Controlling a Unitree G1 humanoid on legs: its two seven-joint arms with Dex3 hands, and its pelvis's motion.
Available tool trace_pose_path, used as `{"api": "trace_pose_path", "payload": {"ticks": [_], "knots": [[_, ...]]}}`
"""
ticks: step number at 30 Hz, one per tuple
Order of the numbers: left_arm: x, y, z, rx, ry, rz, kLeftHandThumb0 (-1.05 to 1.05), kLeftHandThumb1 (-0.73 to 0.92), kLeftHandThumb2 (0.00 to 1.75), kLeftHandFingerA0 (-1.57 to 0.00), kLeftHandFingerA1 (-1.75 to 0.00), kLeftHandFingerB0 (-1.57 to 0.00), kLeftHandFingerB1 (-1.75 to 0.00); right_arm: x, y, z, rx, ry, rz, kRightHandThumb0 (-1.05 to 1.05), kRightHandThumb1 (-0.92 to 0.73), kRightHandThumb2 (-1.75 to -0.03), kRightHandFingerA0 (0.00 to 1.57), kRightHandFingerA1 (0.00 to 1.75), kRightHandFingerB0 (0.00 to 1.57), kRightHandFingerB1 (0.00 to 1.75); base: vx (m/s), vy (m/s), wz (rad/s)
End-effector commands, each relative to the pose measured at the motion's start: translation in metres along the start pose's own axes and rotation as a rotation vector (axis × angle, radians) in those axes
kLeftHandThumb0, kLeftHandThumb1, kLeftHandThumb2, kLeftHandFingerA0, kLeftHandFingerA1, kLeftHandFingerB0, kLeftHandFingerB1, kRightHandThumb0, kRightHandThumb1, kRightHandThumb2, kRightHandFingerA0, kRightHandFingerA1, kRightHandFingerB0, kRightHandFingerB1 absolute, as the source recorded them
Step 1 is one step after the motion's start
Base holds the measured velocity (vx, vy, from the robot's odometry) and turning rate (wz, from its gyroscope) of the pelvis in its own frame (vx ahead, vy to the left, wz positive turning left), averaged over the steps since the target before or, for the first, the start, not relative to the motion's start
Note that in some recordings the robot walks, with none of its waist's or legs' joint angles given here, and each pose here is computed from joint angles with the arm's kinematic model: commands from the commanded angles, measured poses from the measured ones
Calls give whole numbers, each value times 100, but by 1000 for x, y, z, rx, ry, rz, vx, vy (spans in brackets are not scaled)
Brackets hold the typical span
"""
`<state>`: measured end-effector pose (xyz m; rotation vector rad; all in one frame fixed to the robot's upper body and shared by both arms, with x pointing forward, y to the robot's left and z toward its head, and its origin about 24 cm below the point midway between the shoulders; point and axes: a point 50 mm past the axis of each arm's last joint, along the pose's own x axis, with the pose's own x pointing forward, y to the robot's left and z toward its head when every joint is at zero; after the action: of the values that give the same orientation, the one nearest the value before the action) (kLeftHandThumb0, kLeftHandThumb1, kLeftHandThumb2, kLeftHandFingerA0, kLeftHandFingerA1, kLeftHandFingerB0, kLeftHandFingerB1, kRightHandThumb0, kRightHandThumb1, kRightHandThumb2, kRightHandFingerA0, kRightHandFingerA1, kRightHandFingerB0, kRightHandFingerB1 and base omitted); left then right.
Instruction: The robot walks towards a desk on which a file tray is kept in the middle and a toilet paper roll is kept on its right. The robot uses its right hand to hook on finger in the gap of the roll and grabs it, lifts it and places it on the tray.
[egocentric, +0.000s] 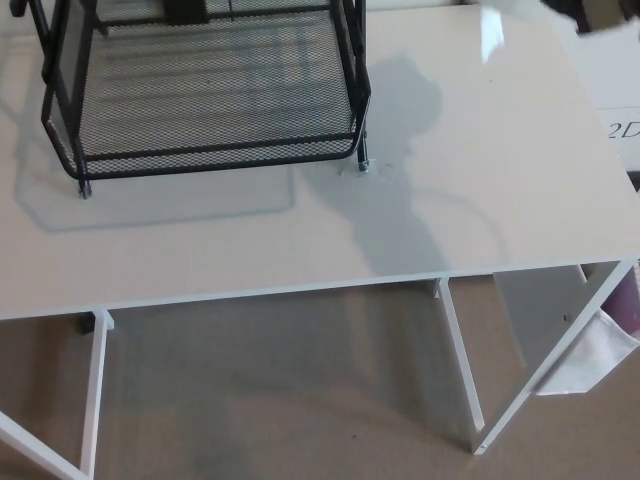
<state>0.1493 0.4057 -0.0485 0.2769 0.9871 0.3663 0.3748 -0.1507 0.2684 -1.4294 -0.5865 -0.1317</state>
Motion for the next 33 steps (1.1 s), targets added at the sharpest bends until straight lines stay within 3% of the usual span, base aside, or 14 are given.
{"api": "trace_pose_path", "payload": {"ticks": [1,2,3,5,8,14,20,21,22,23,26,31,32,33], "knots": [[-1,4,2,20,-26,11,-104,77,132,-34,-84,0,-65,21,-21,35,38,-92,-10,-38,-45,-92,118,133,81,88,0,0,0],[-1,3,2,18,-22,14,-105,92,86,-18,-86,0,-75,27,-26,45,36,-95,-3,-37,-61,-60,89,173,85,96,0,0,0],[-1,4,2,15,-23,14,-104,76,131,-35,-84,0,-65,30,-28,51,39,-101,-6,-32,-59,-66,86,175,80,119,0,0,0],[-1,3,2,3,-25,20,-104,76,131,-36,-85,0,-65,34,-31,61,51,-127,-12,-27,-56,-77,88,175,76,142,0,0,0],[0,3,5,4,-29,19,-105,78,131,-30,-82,0,-65,40,-34,74,78,-157,-23,-27,-56,-86,88,175,83,113,0,0,0],[1,0,9,16,-28,12,-105,77,131,-39,-87,0,-65,52,-28,105,86,-206,59,-23,-55,-95,85,175,69,166,0,0,0],[2,-5,8,10,-33,5,-105,77,132,-38,-87,0,-66,51,0,123,53,-210,170,-27,-60,-75,84,175,68,153,0,0,0],[3,-6,8,22,-31,8,-105,92,88,-21,-88,0,-76,52,5,124,37,-195,203,-30,-65,-70,83,175,67,151,0,0,0],[3,-7,9,24,-33,5,-105,92,86,-21,-89,0,-78,53,11,126,31,-180,228,-40,-51,-94,113,133,77,106,0,0,0],[3,-8,9,22,-37,1,-105,76,132,-37,-87,0,-68,53,20,126,27,-165,316,-36,-66,-58,79,175,73,85,0,0,0],[4,-11,9,-57,-29,-32,-105,71,116,-21,-81,-2,-72,51,33,125,-7,-155,344,-34,-62,-58,83,162,81,53,0,0,0],[3,-14,15,8,-52,-46,-105,76,117,-25,-80,-4,-71,43,61,127,-59,-136,434,-37,-50,-92,109,131,77,91,0,0,0],[3,-15,15,45,-57,-42,-105,81,136,-40,-86,-2,-68,40,69,129,-70,-139,453,-32,-69,-62,80,168,72,121,0,0,0],[3,-16,16,72,-66,-39,-104,81,135,-39,-86,-3,-69,34,79,130,-77,-145,452,-38,-52,-95,110,131,80,108,0,0,0]]}}
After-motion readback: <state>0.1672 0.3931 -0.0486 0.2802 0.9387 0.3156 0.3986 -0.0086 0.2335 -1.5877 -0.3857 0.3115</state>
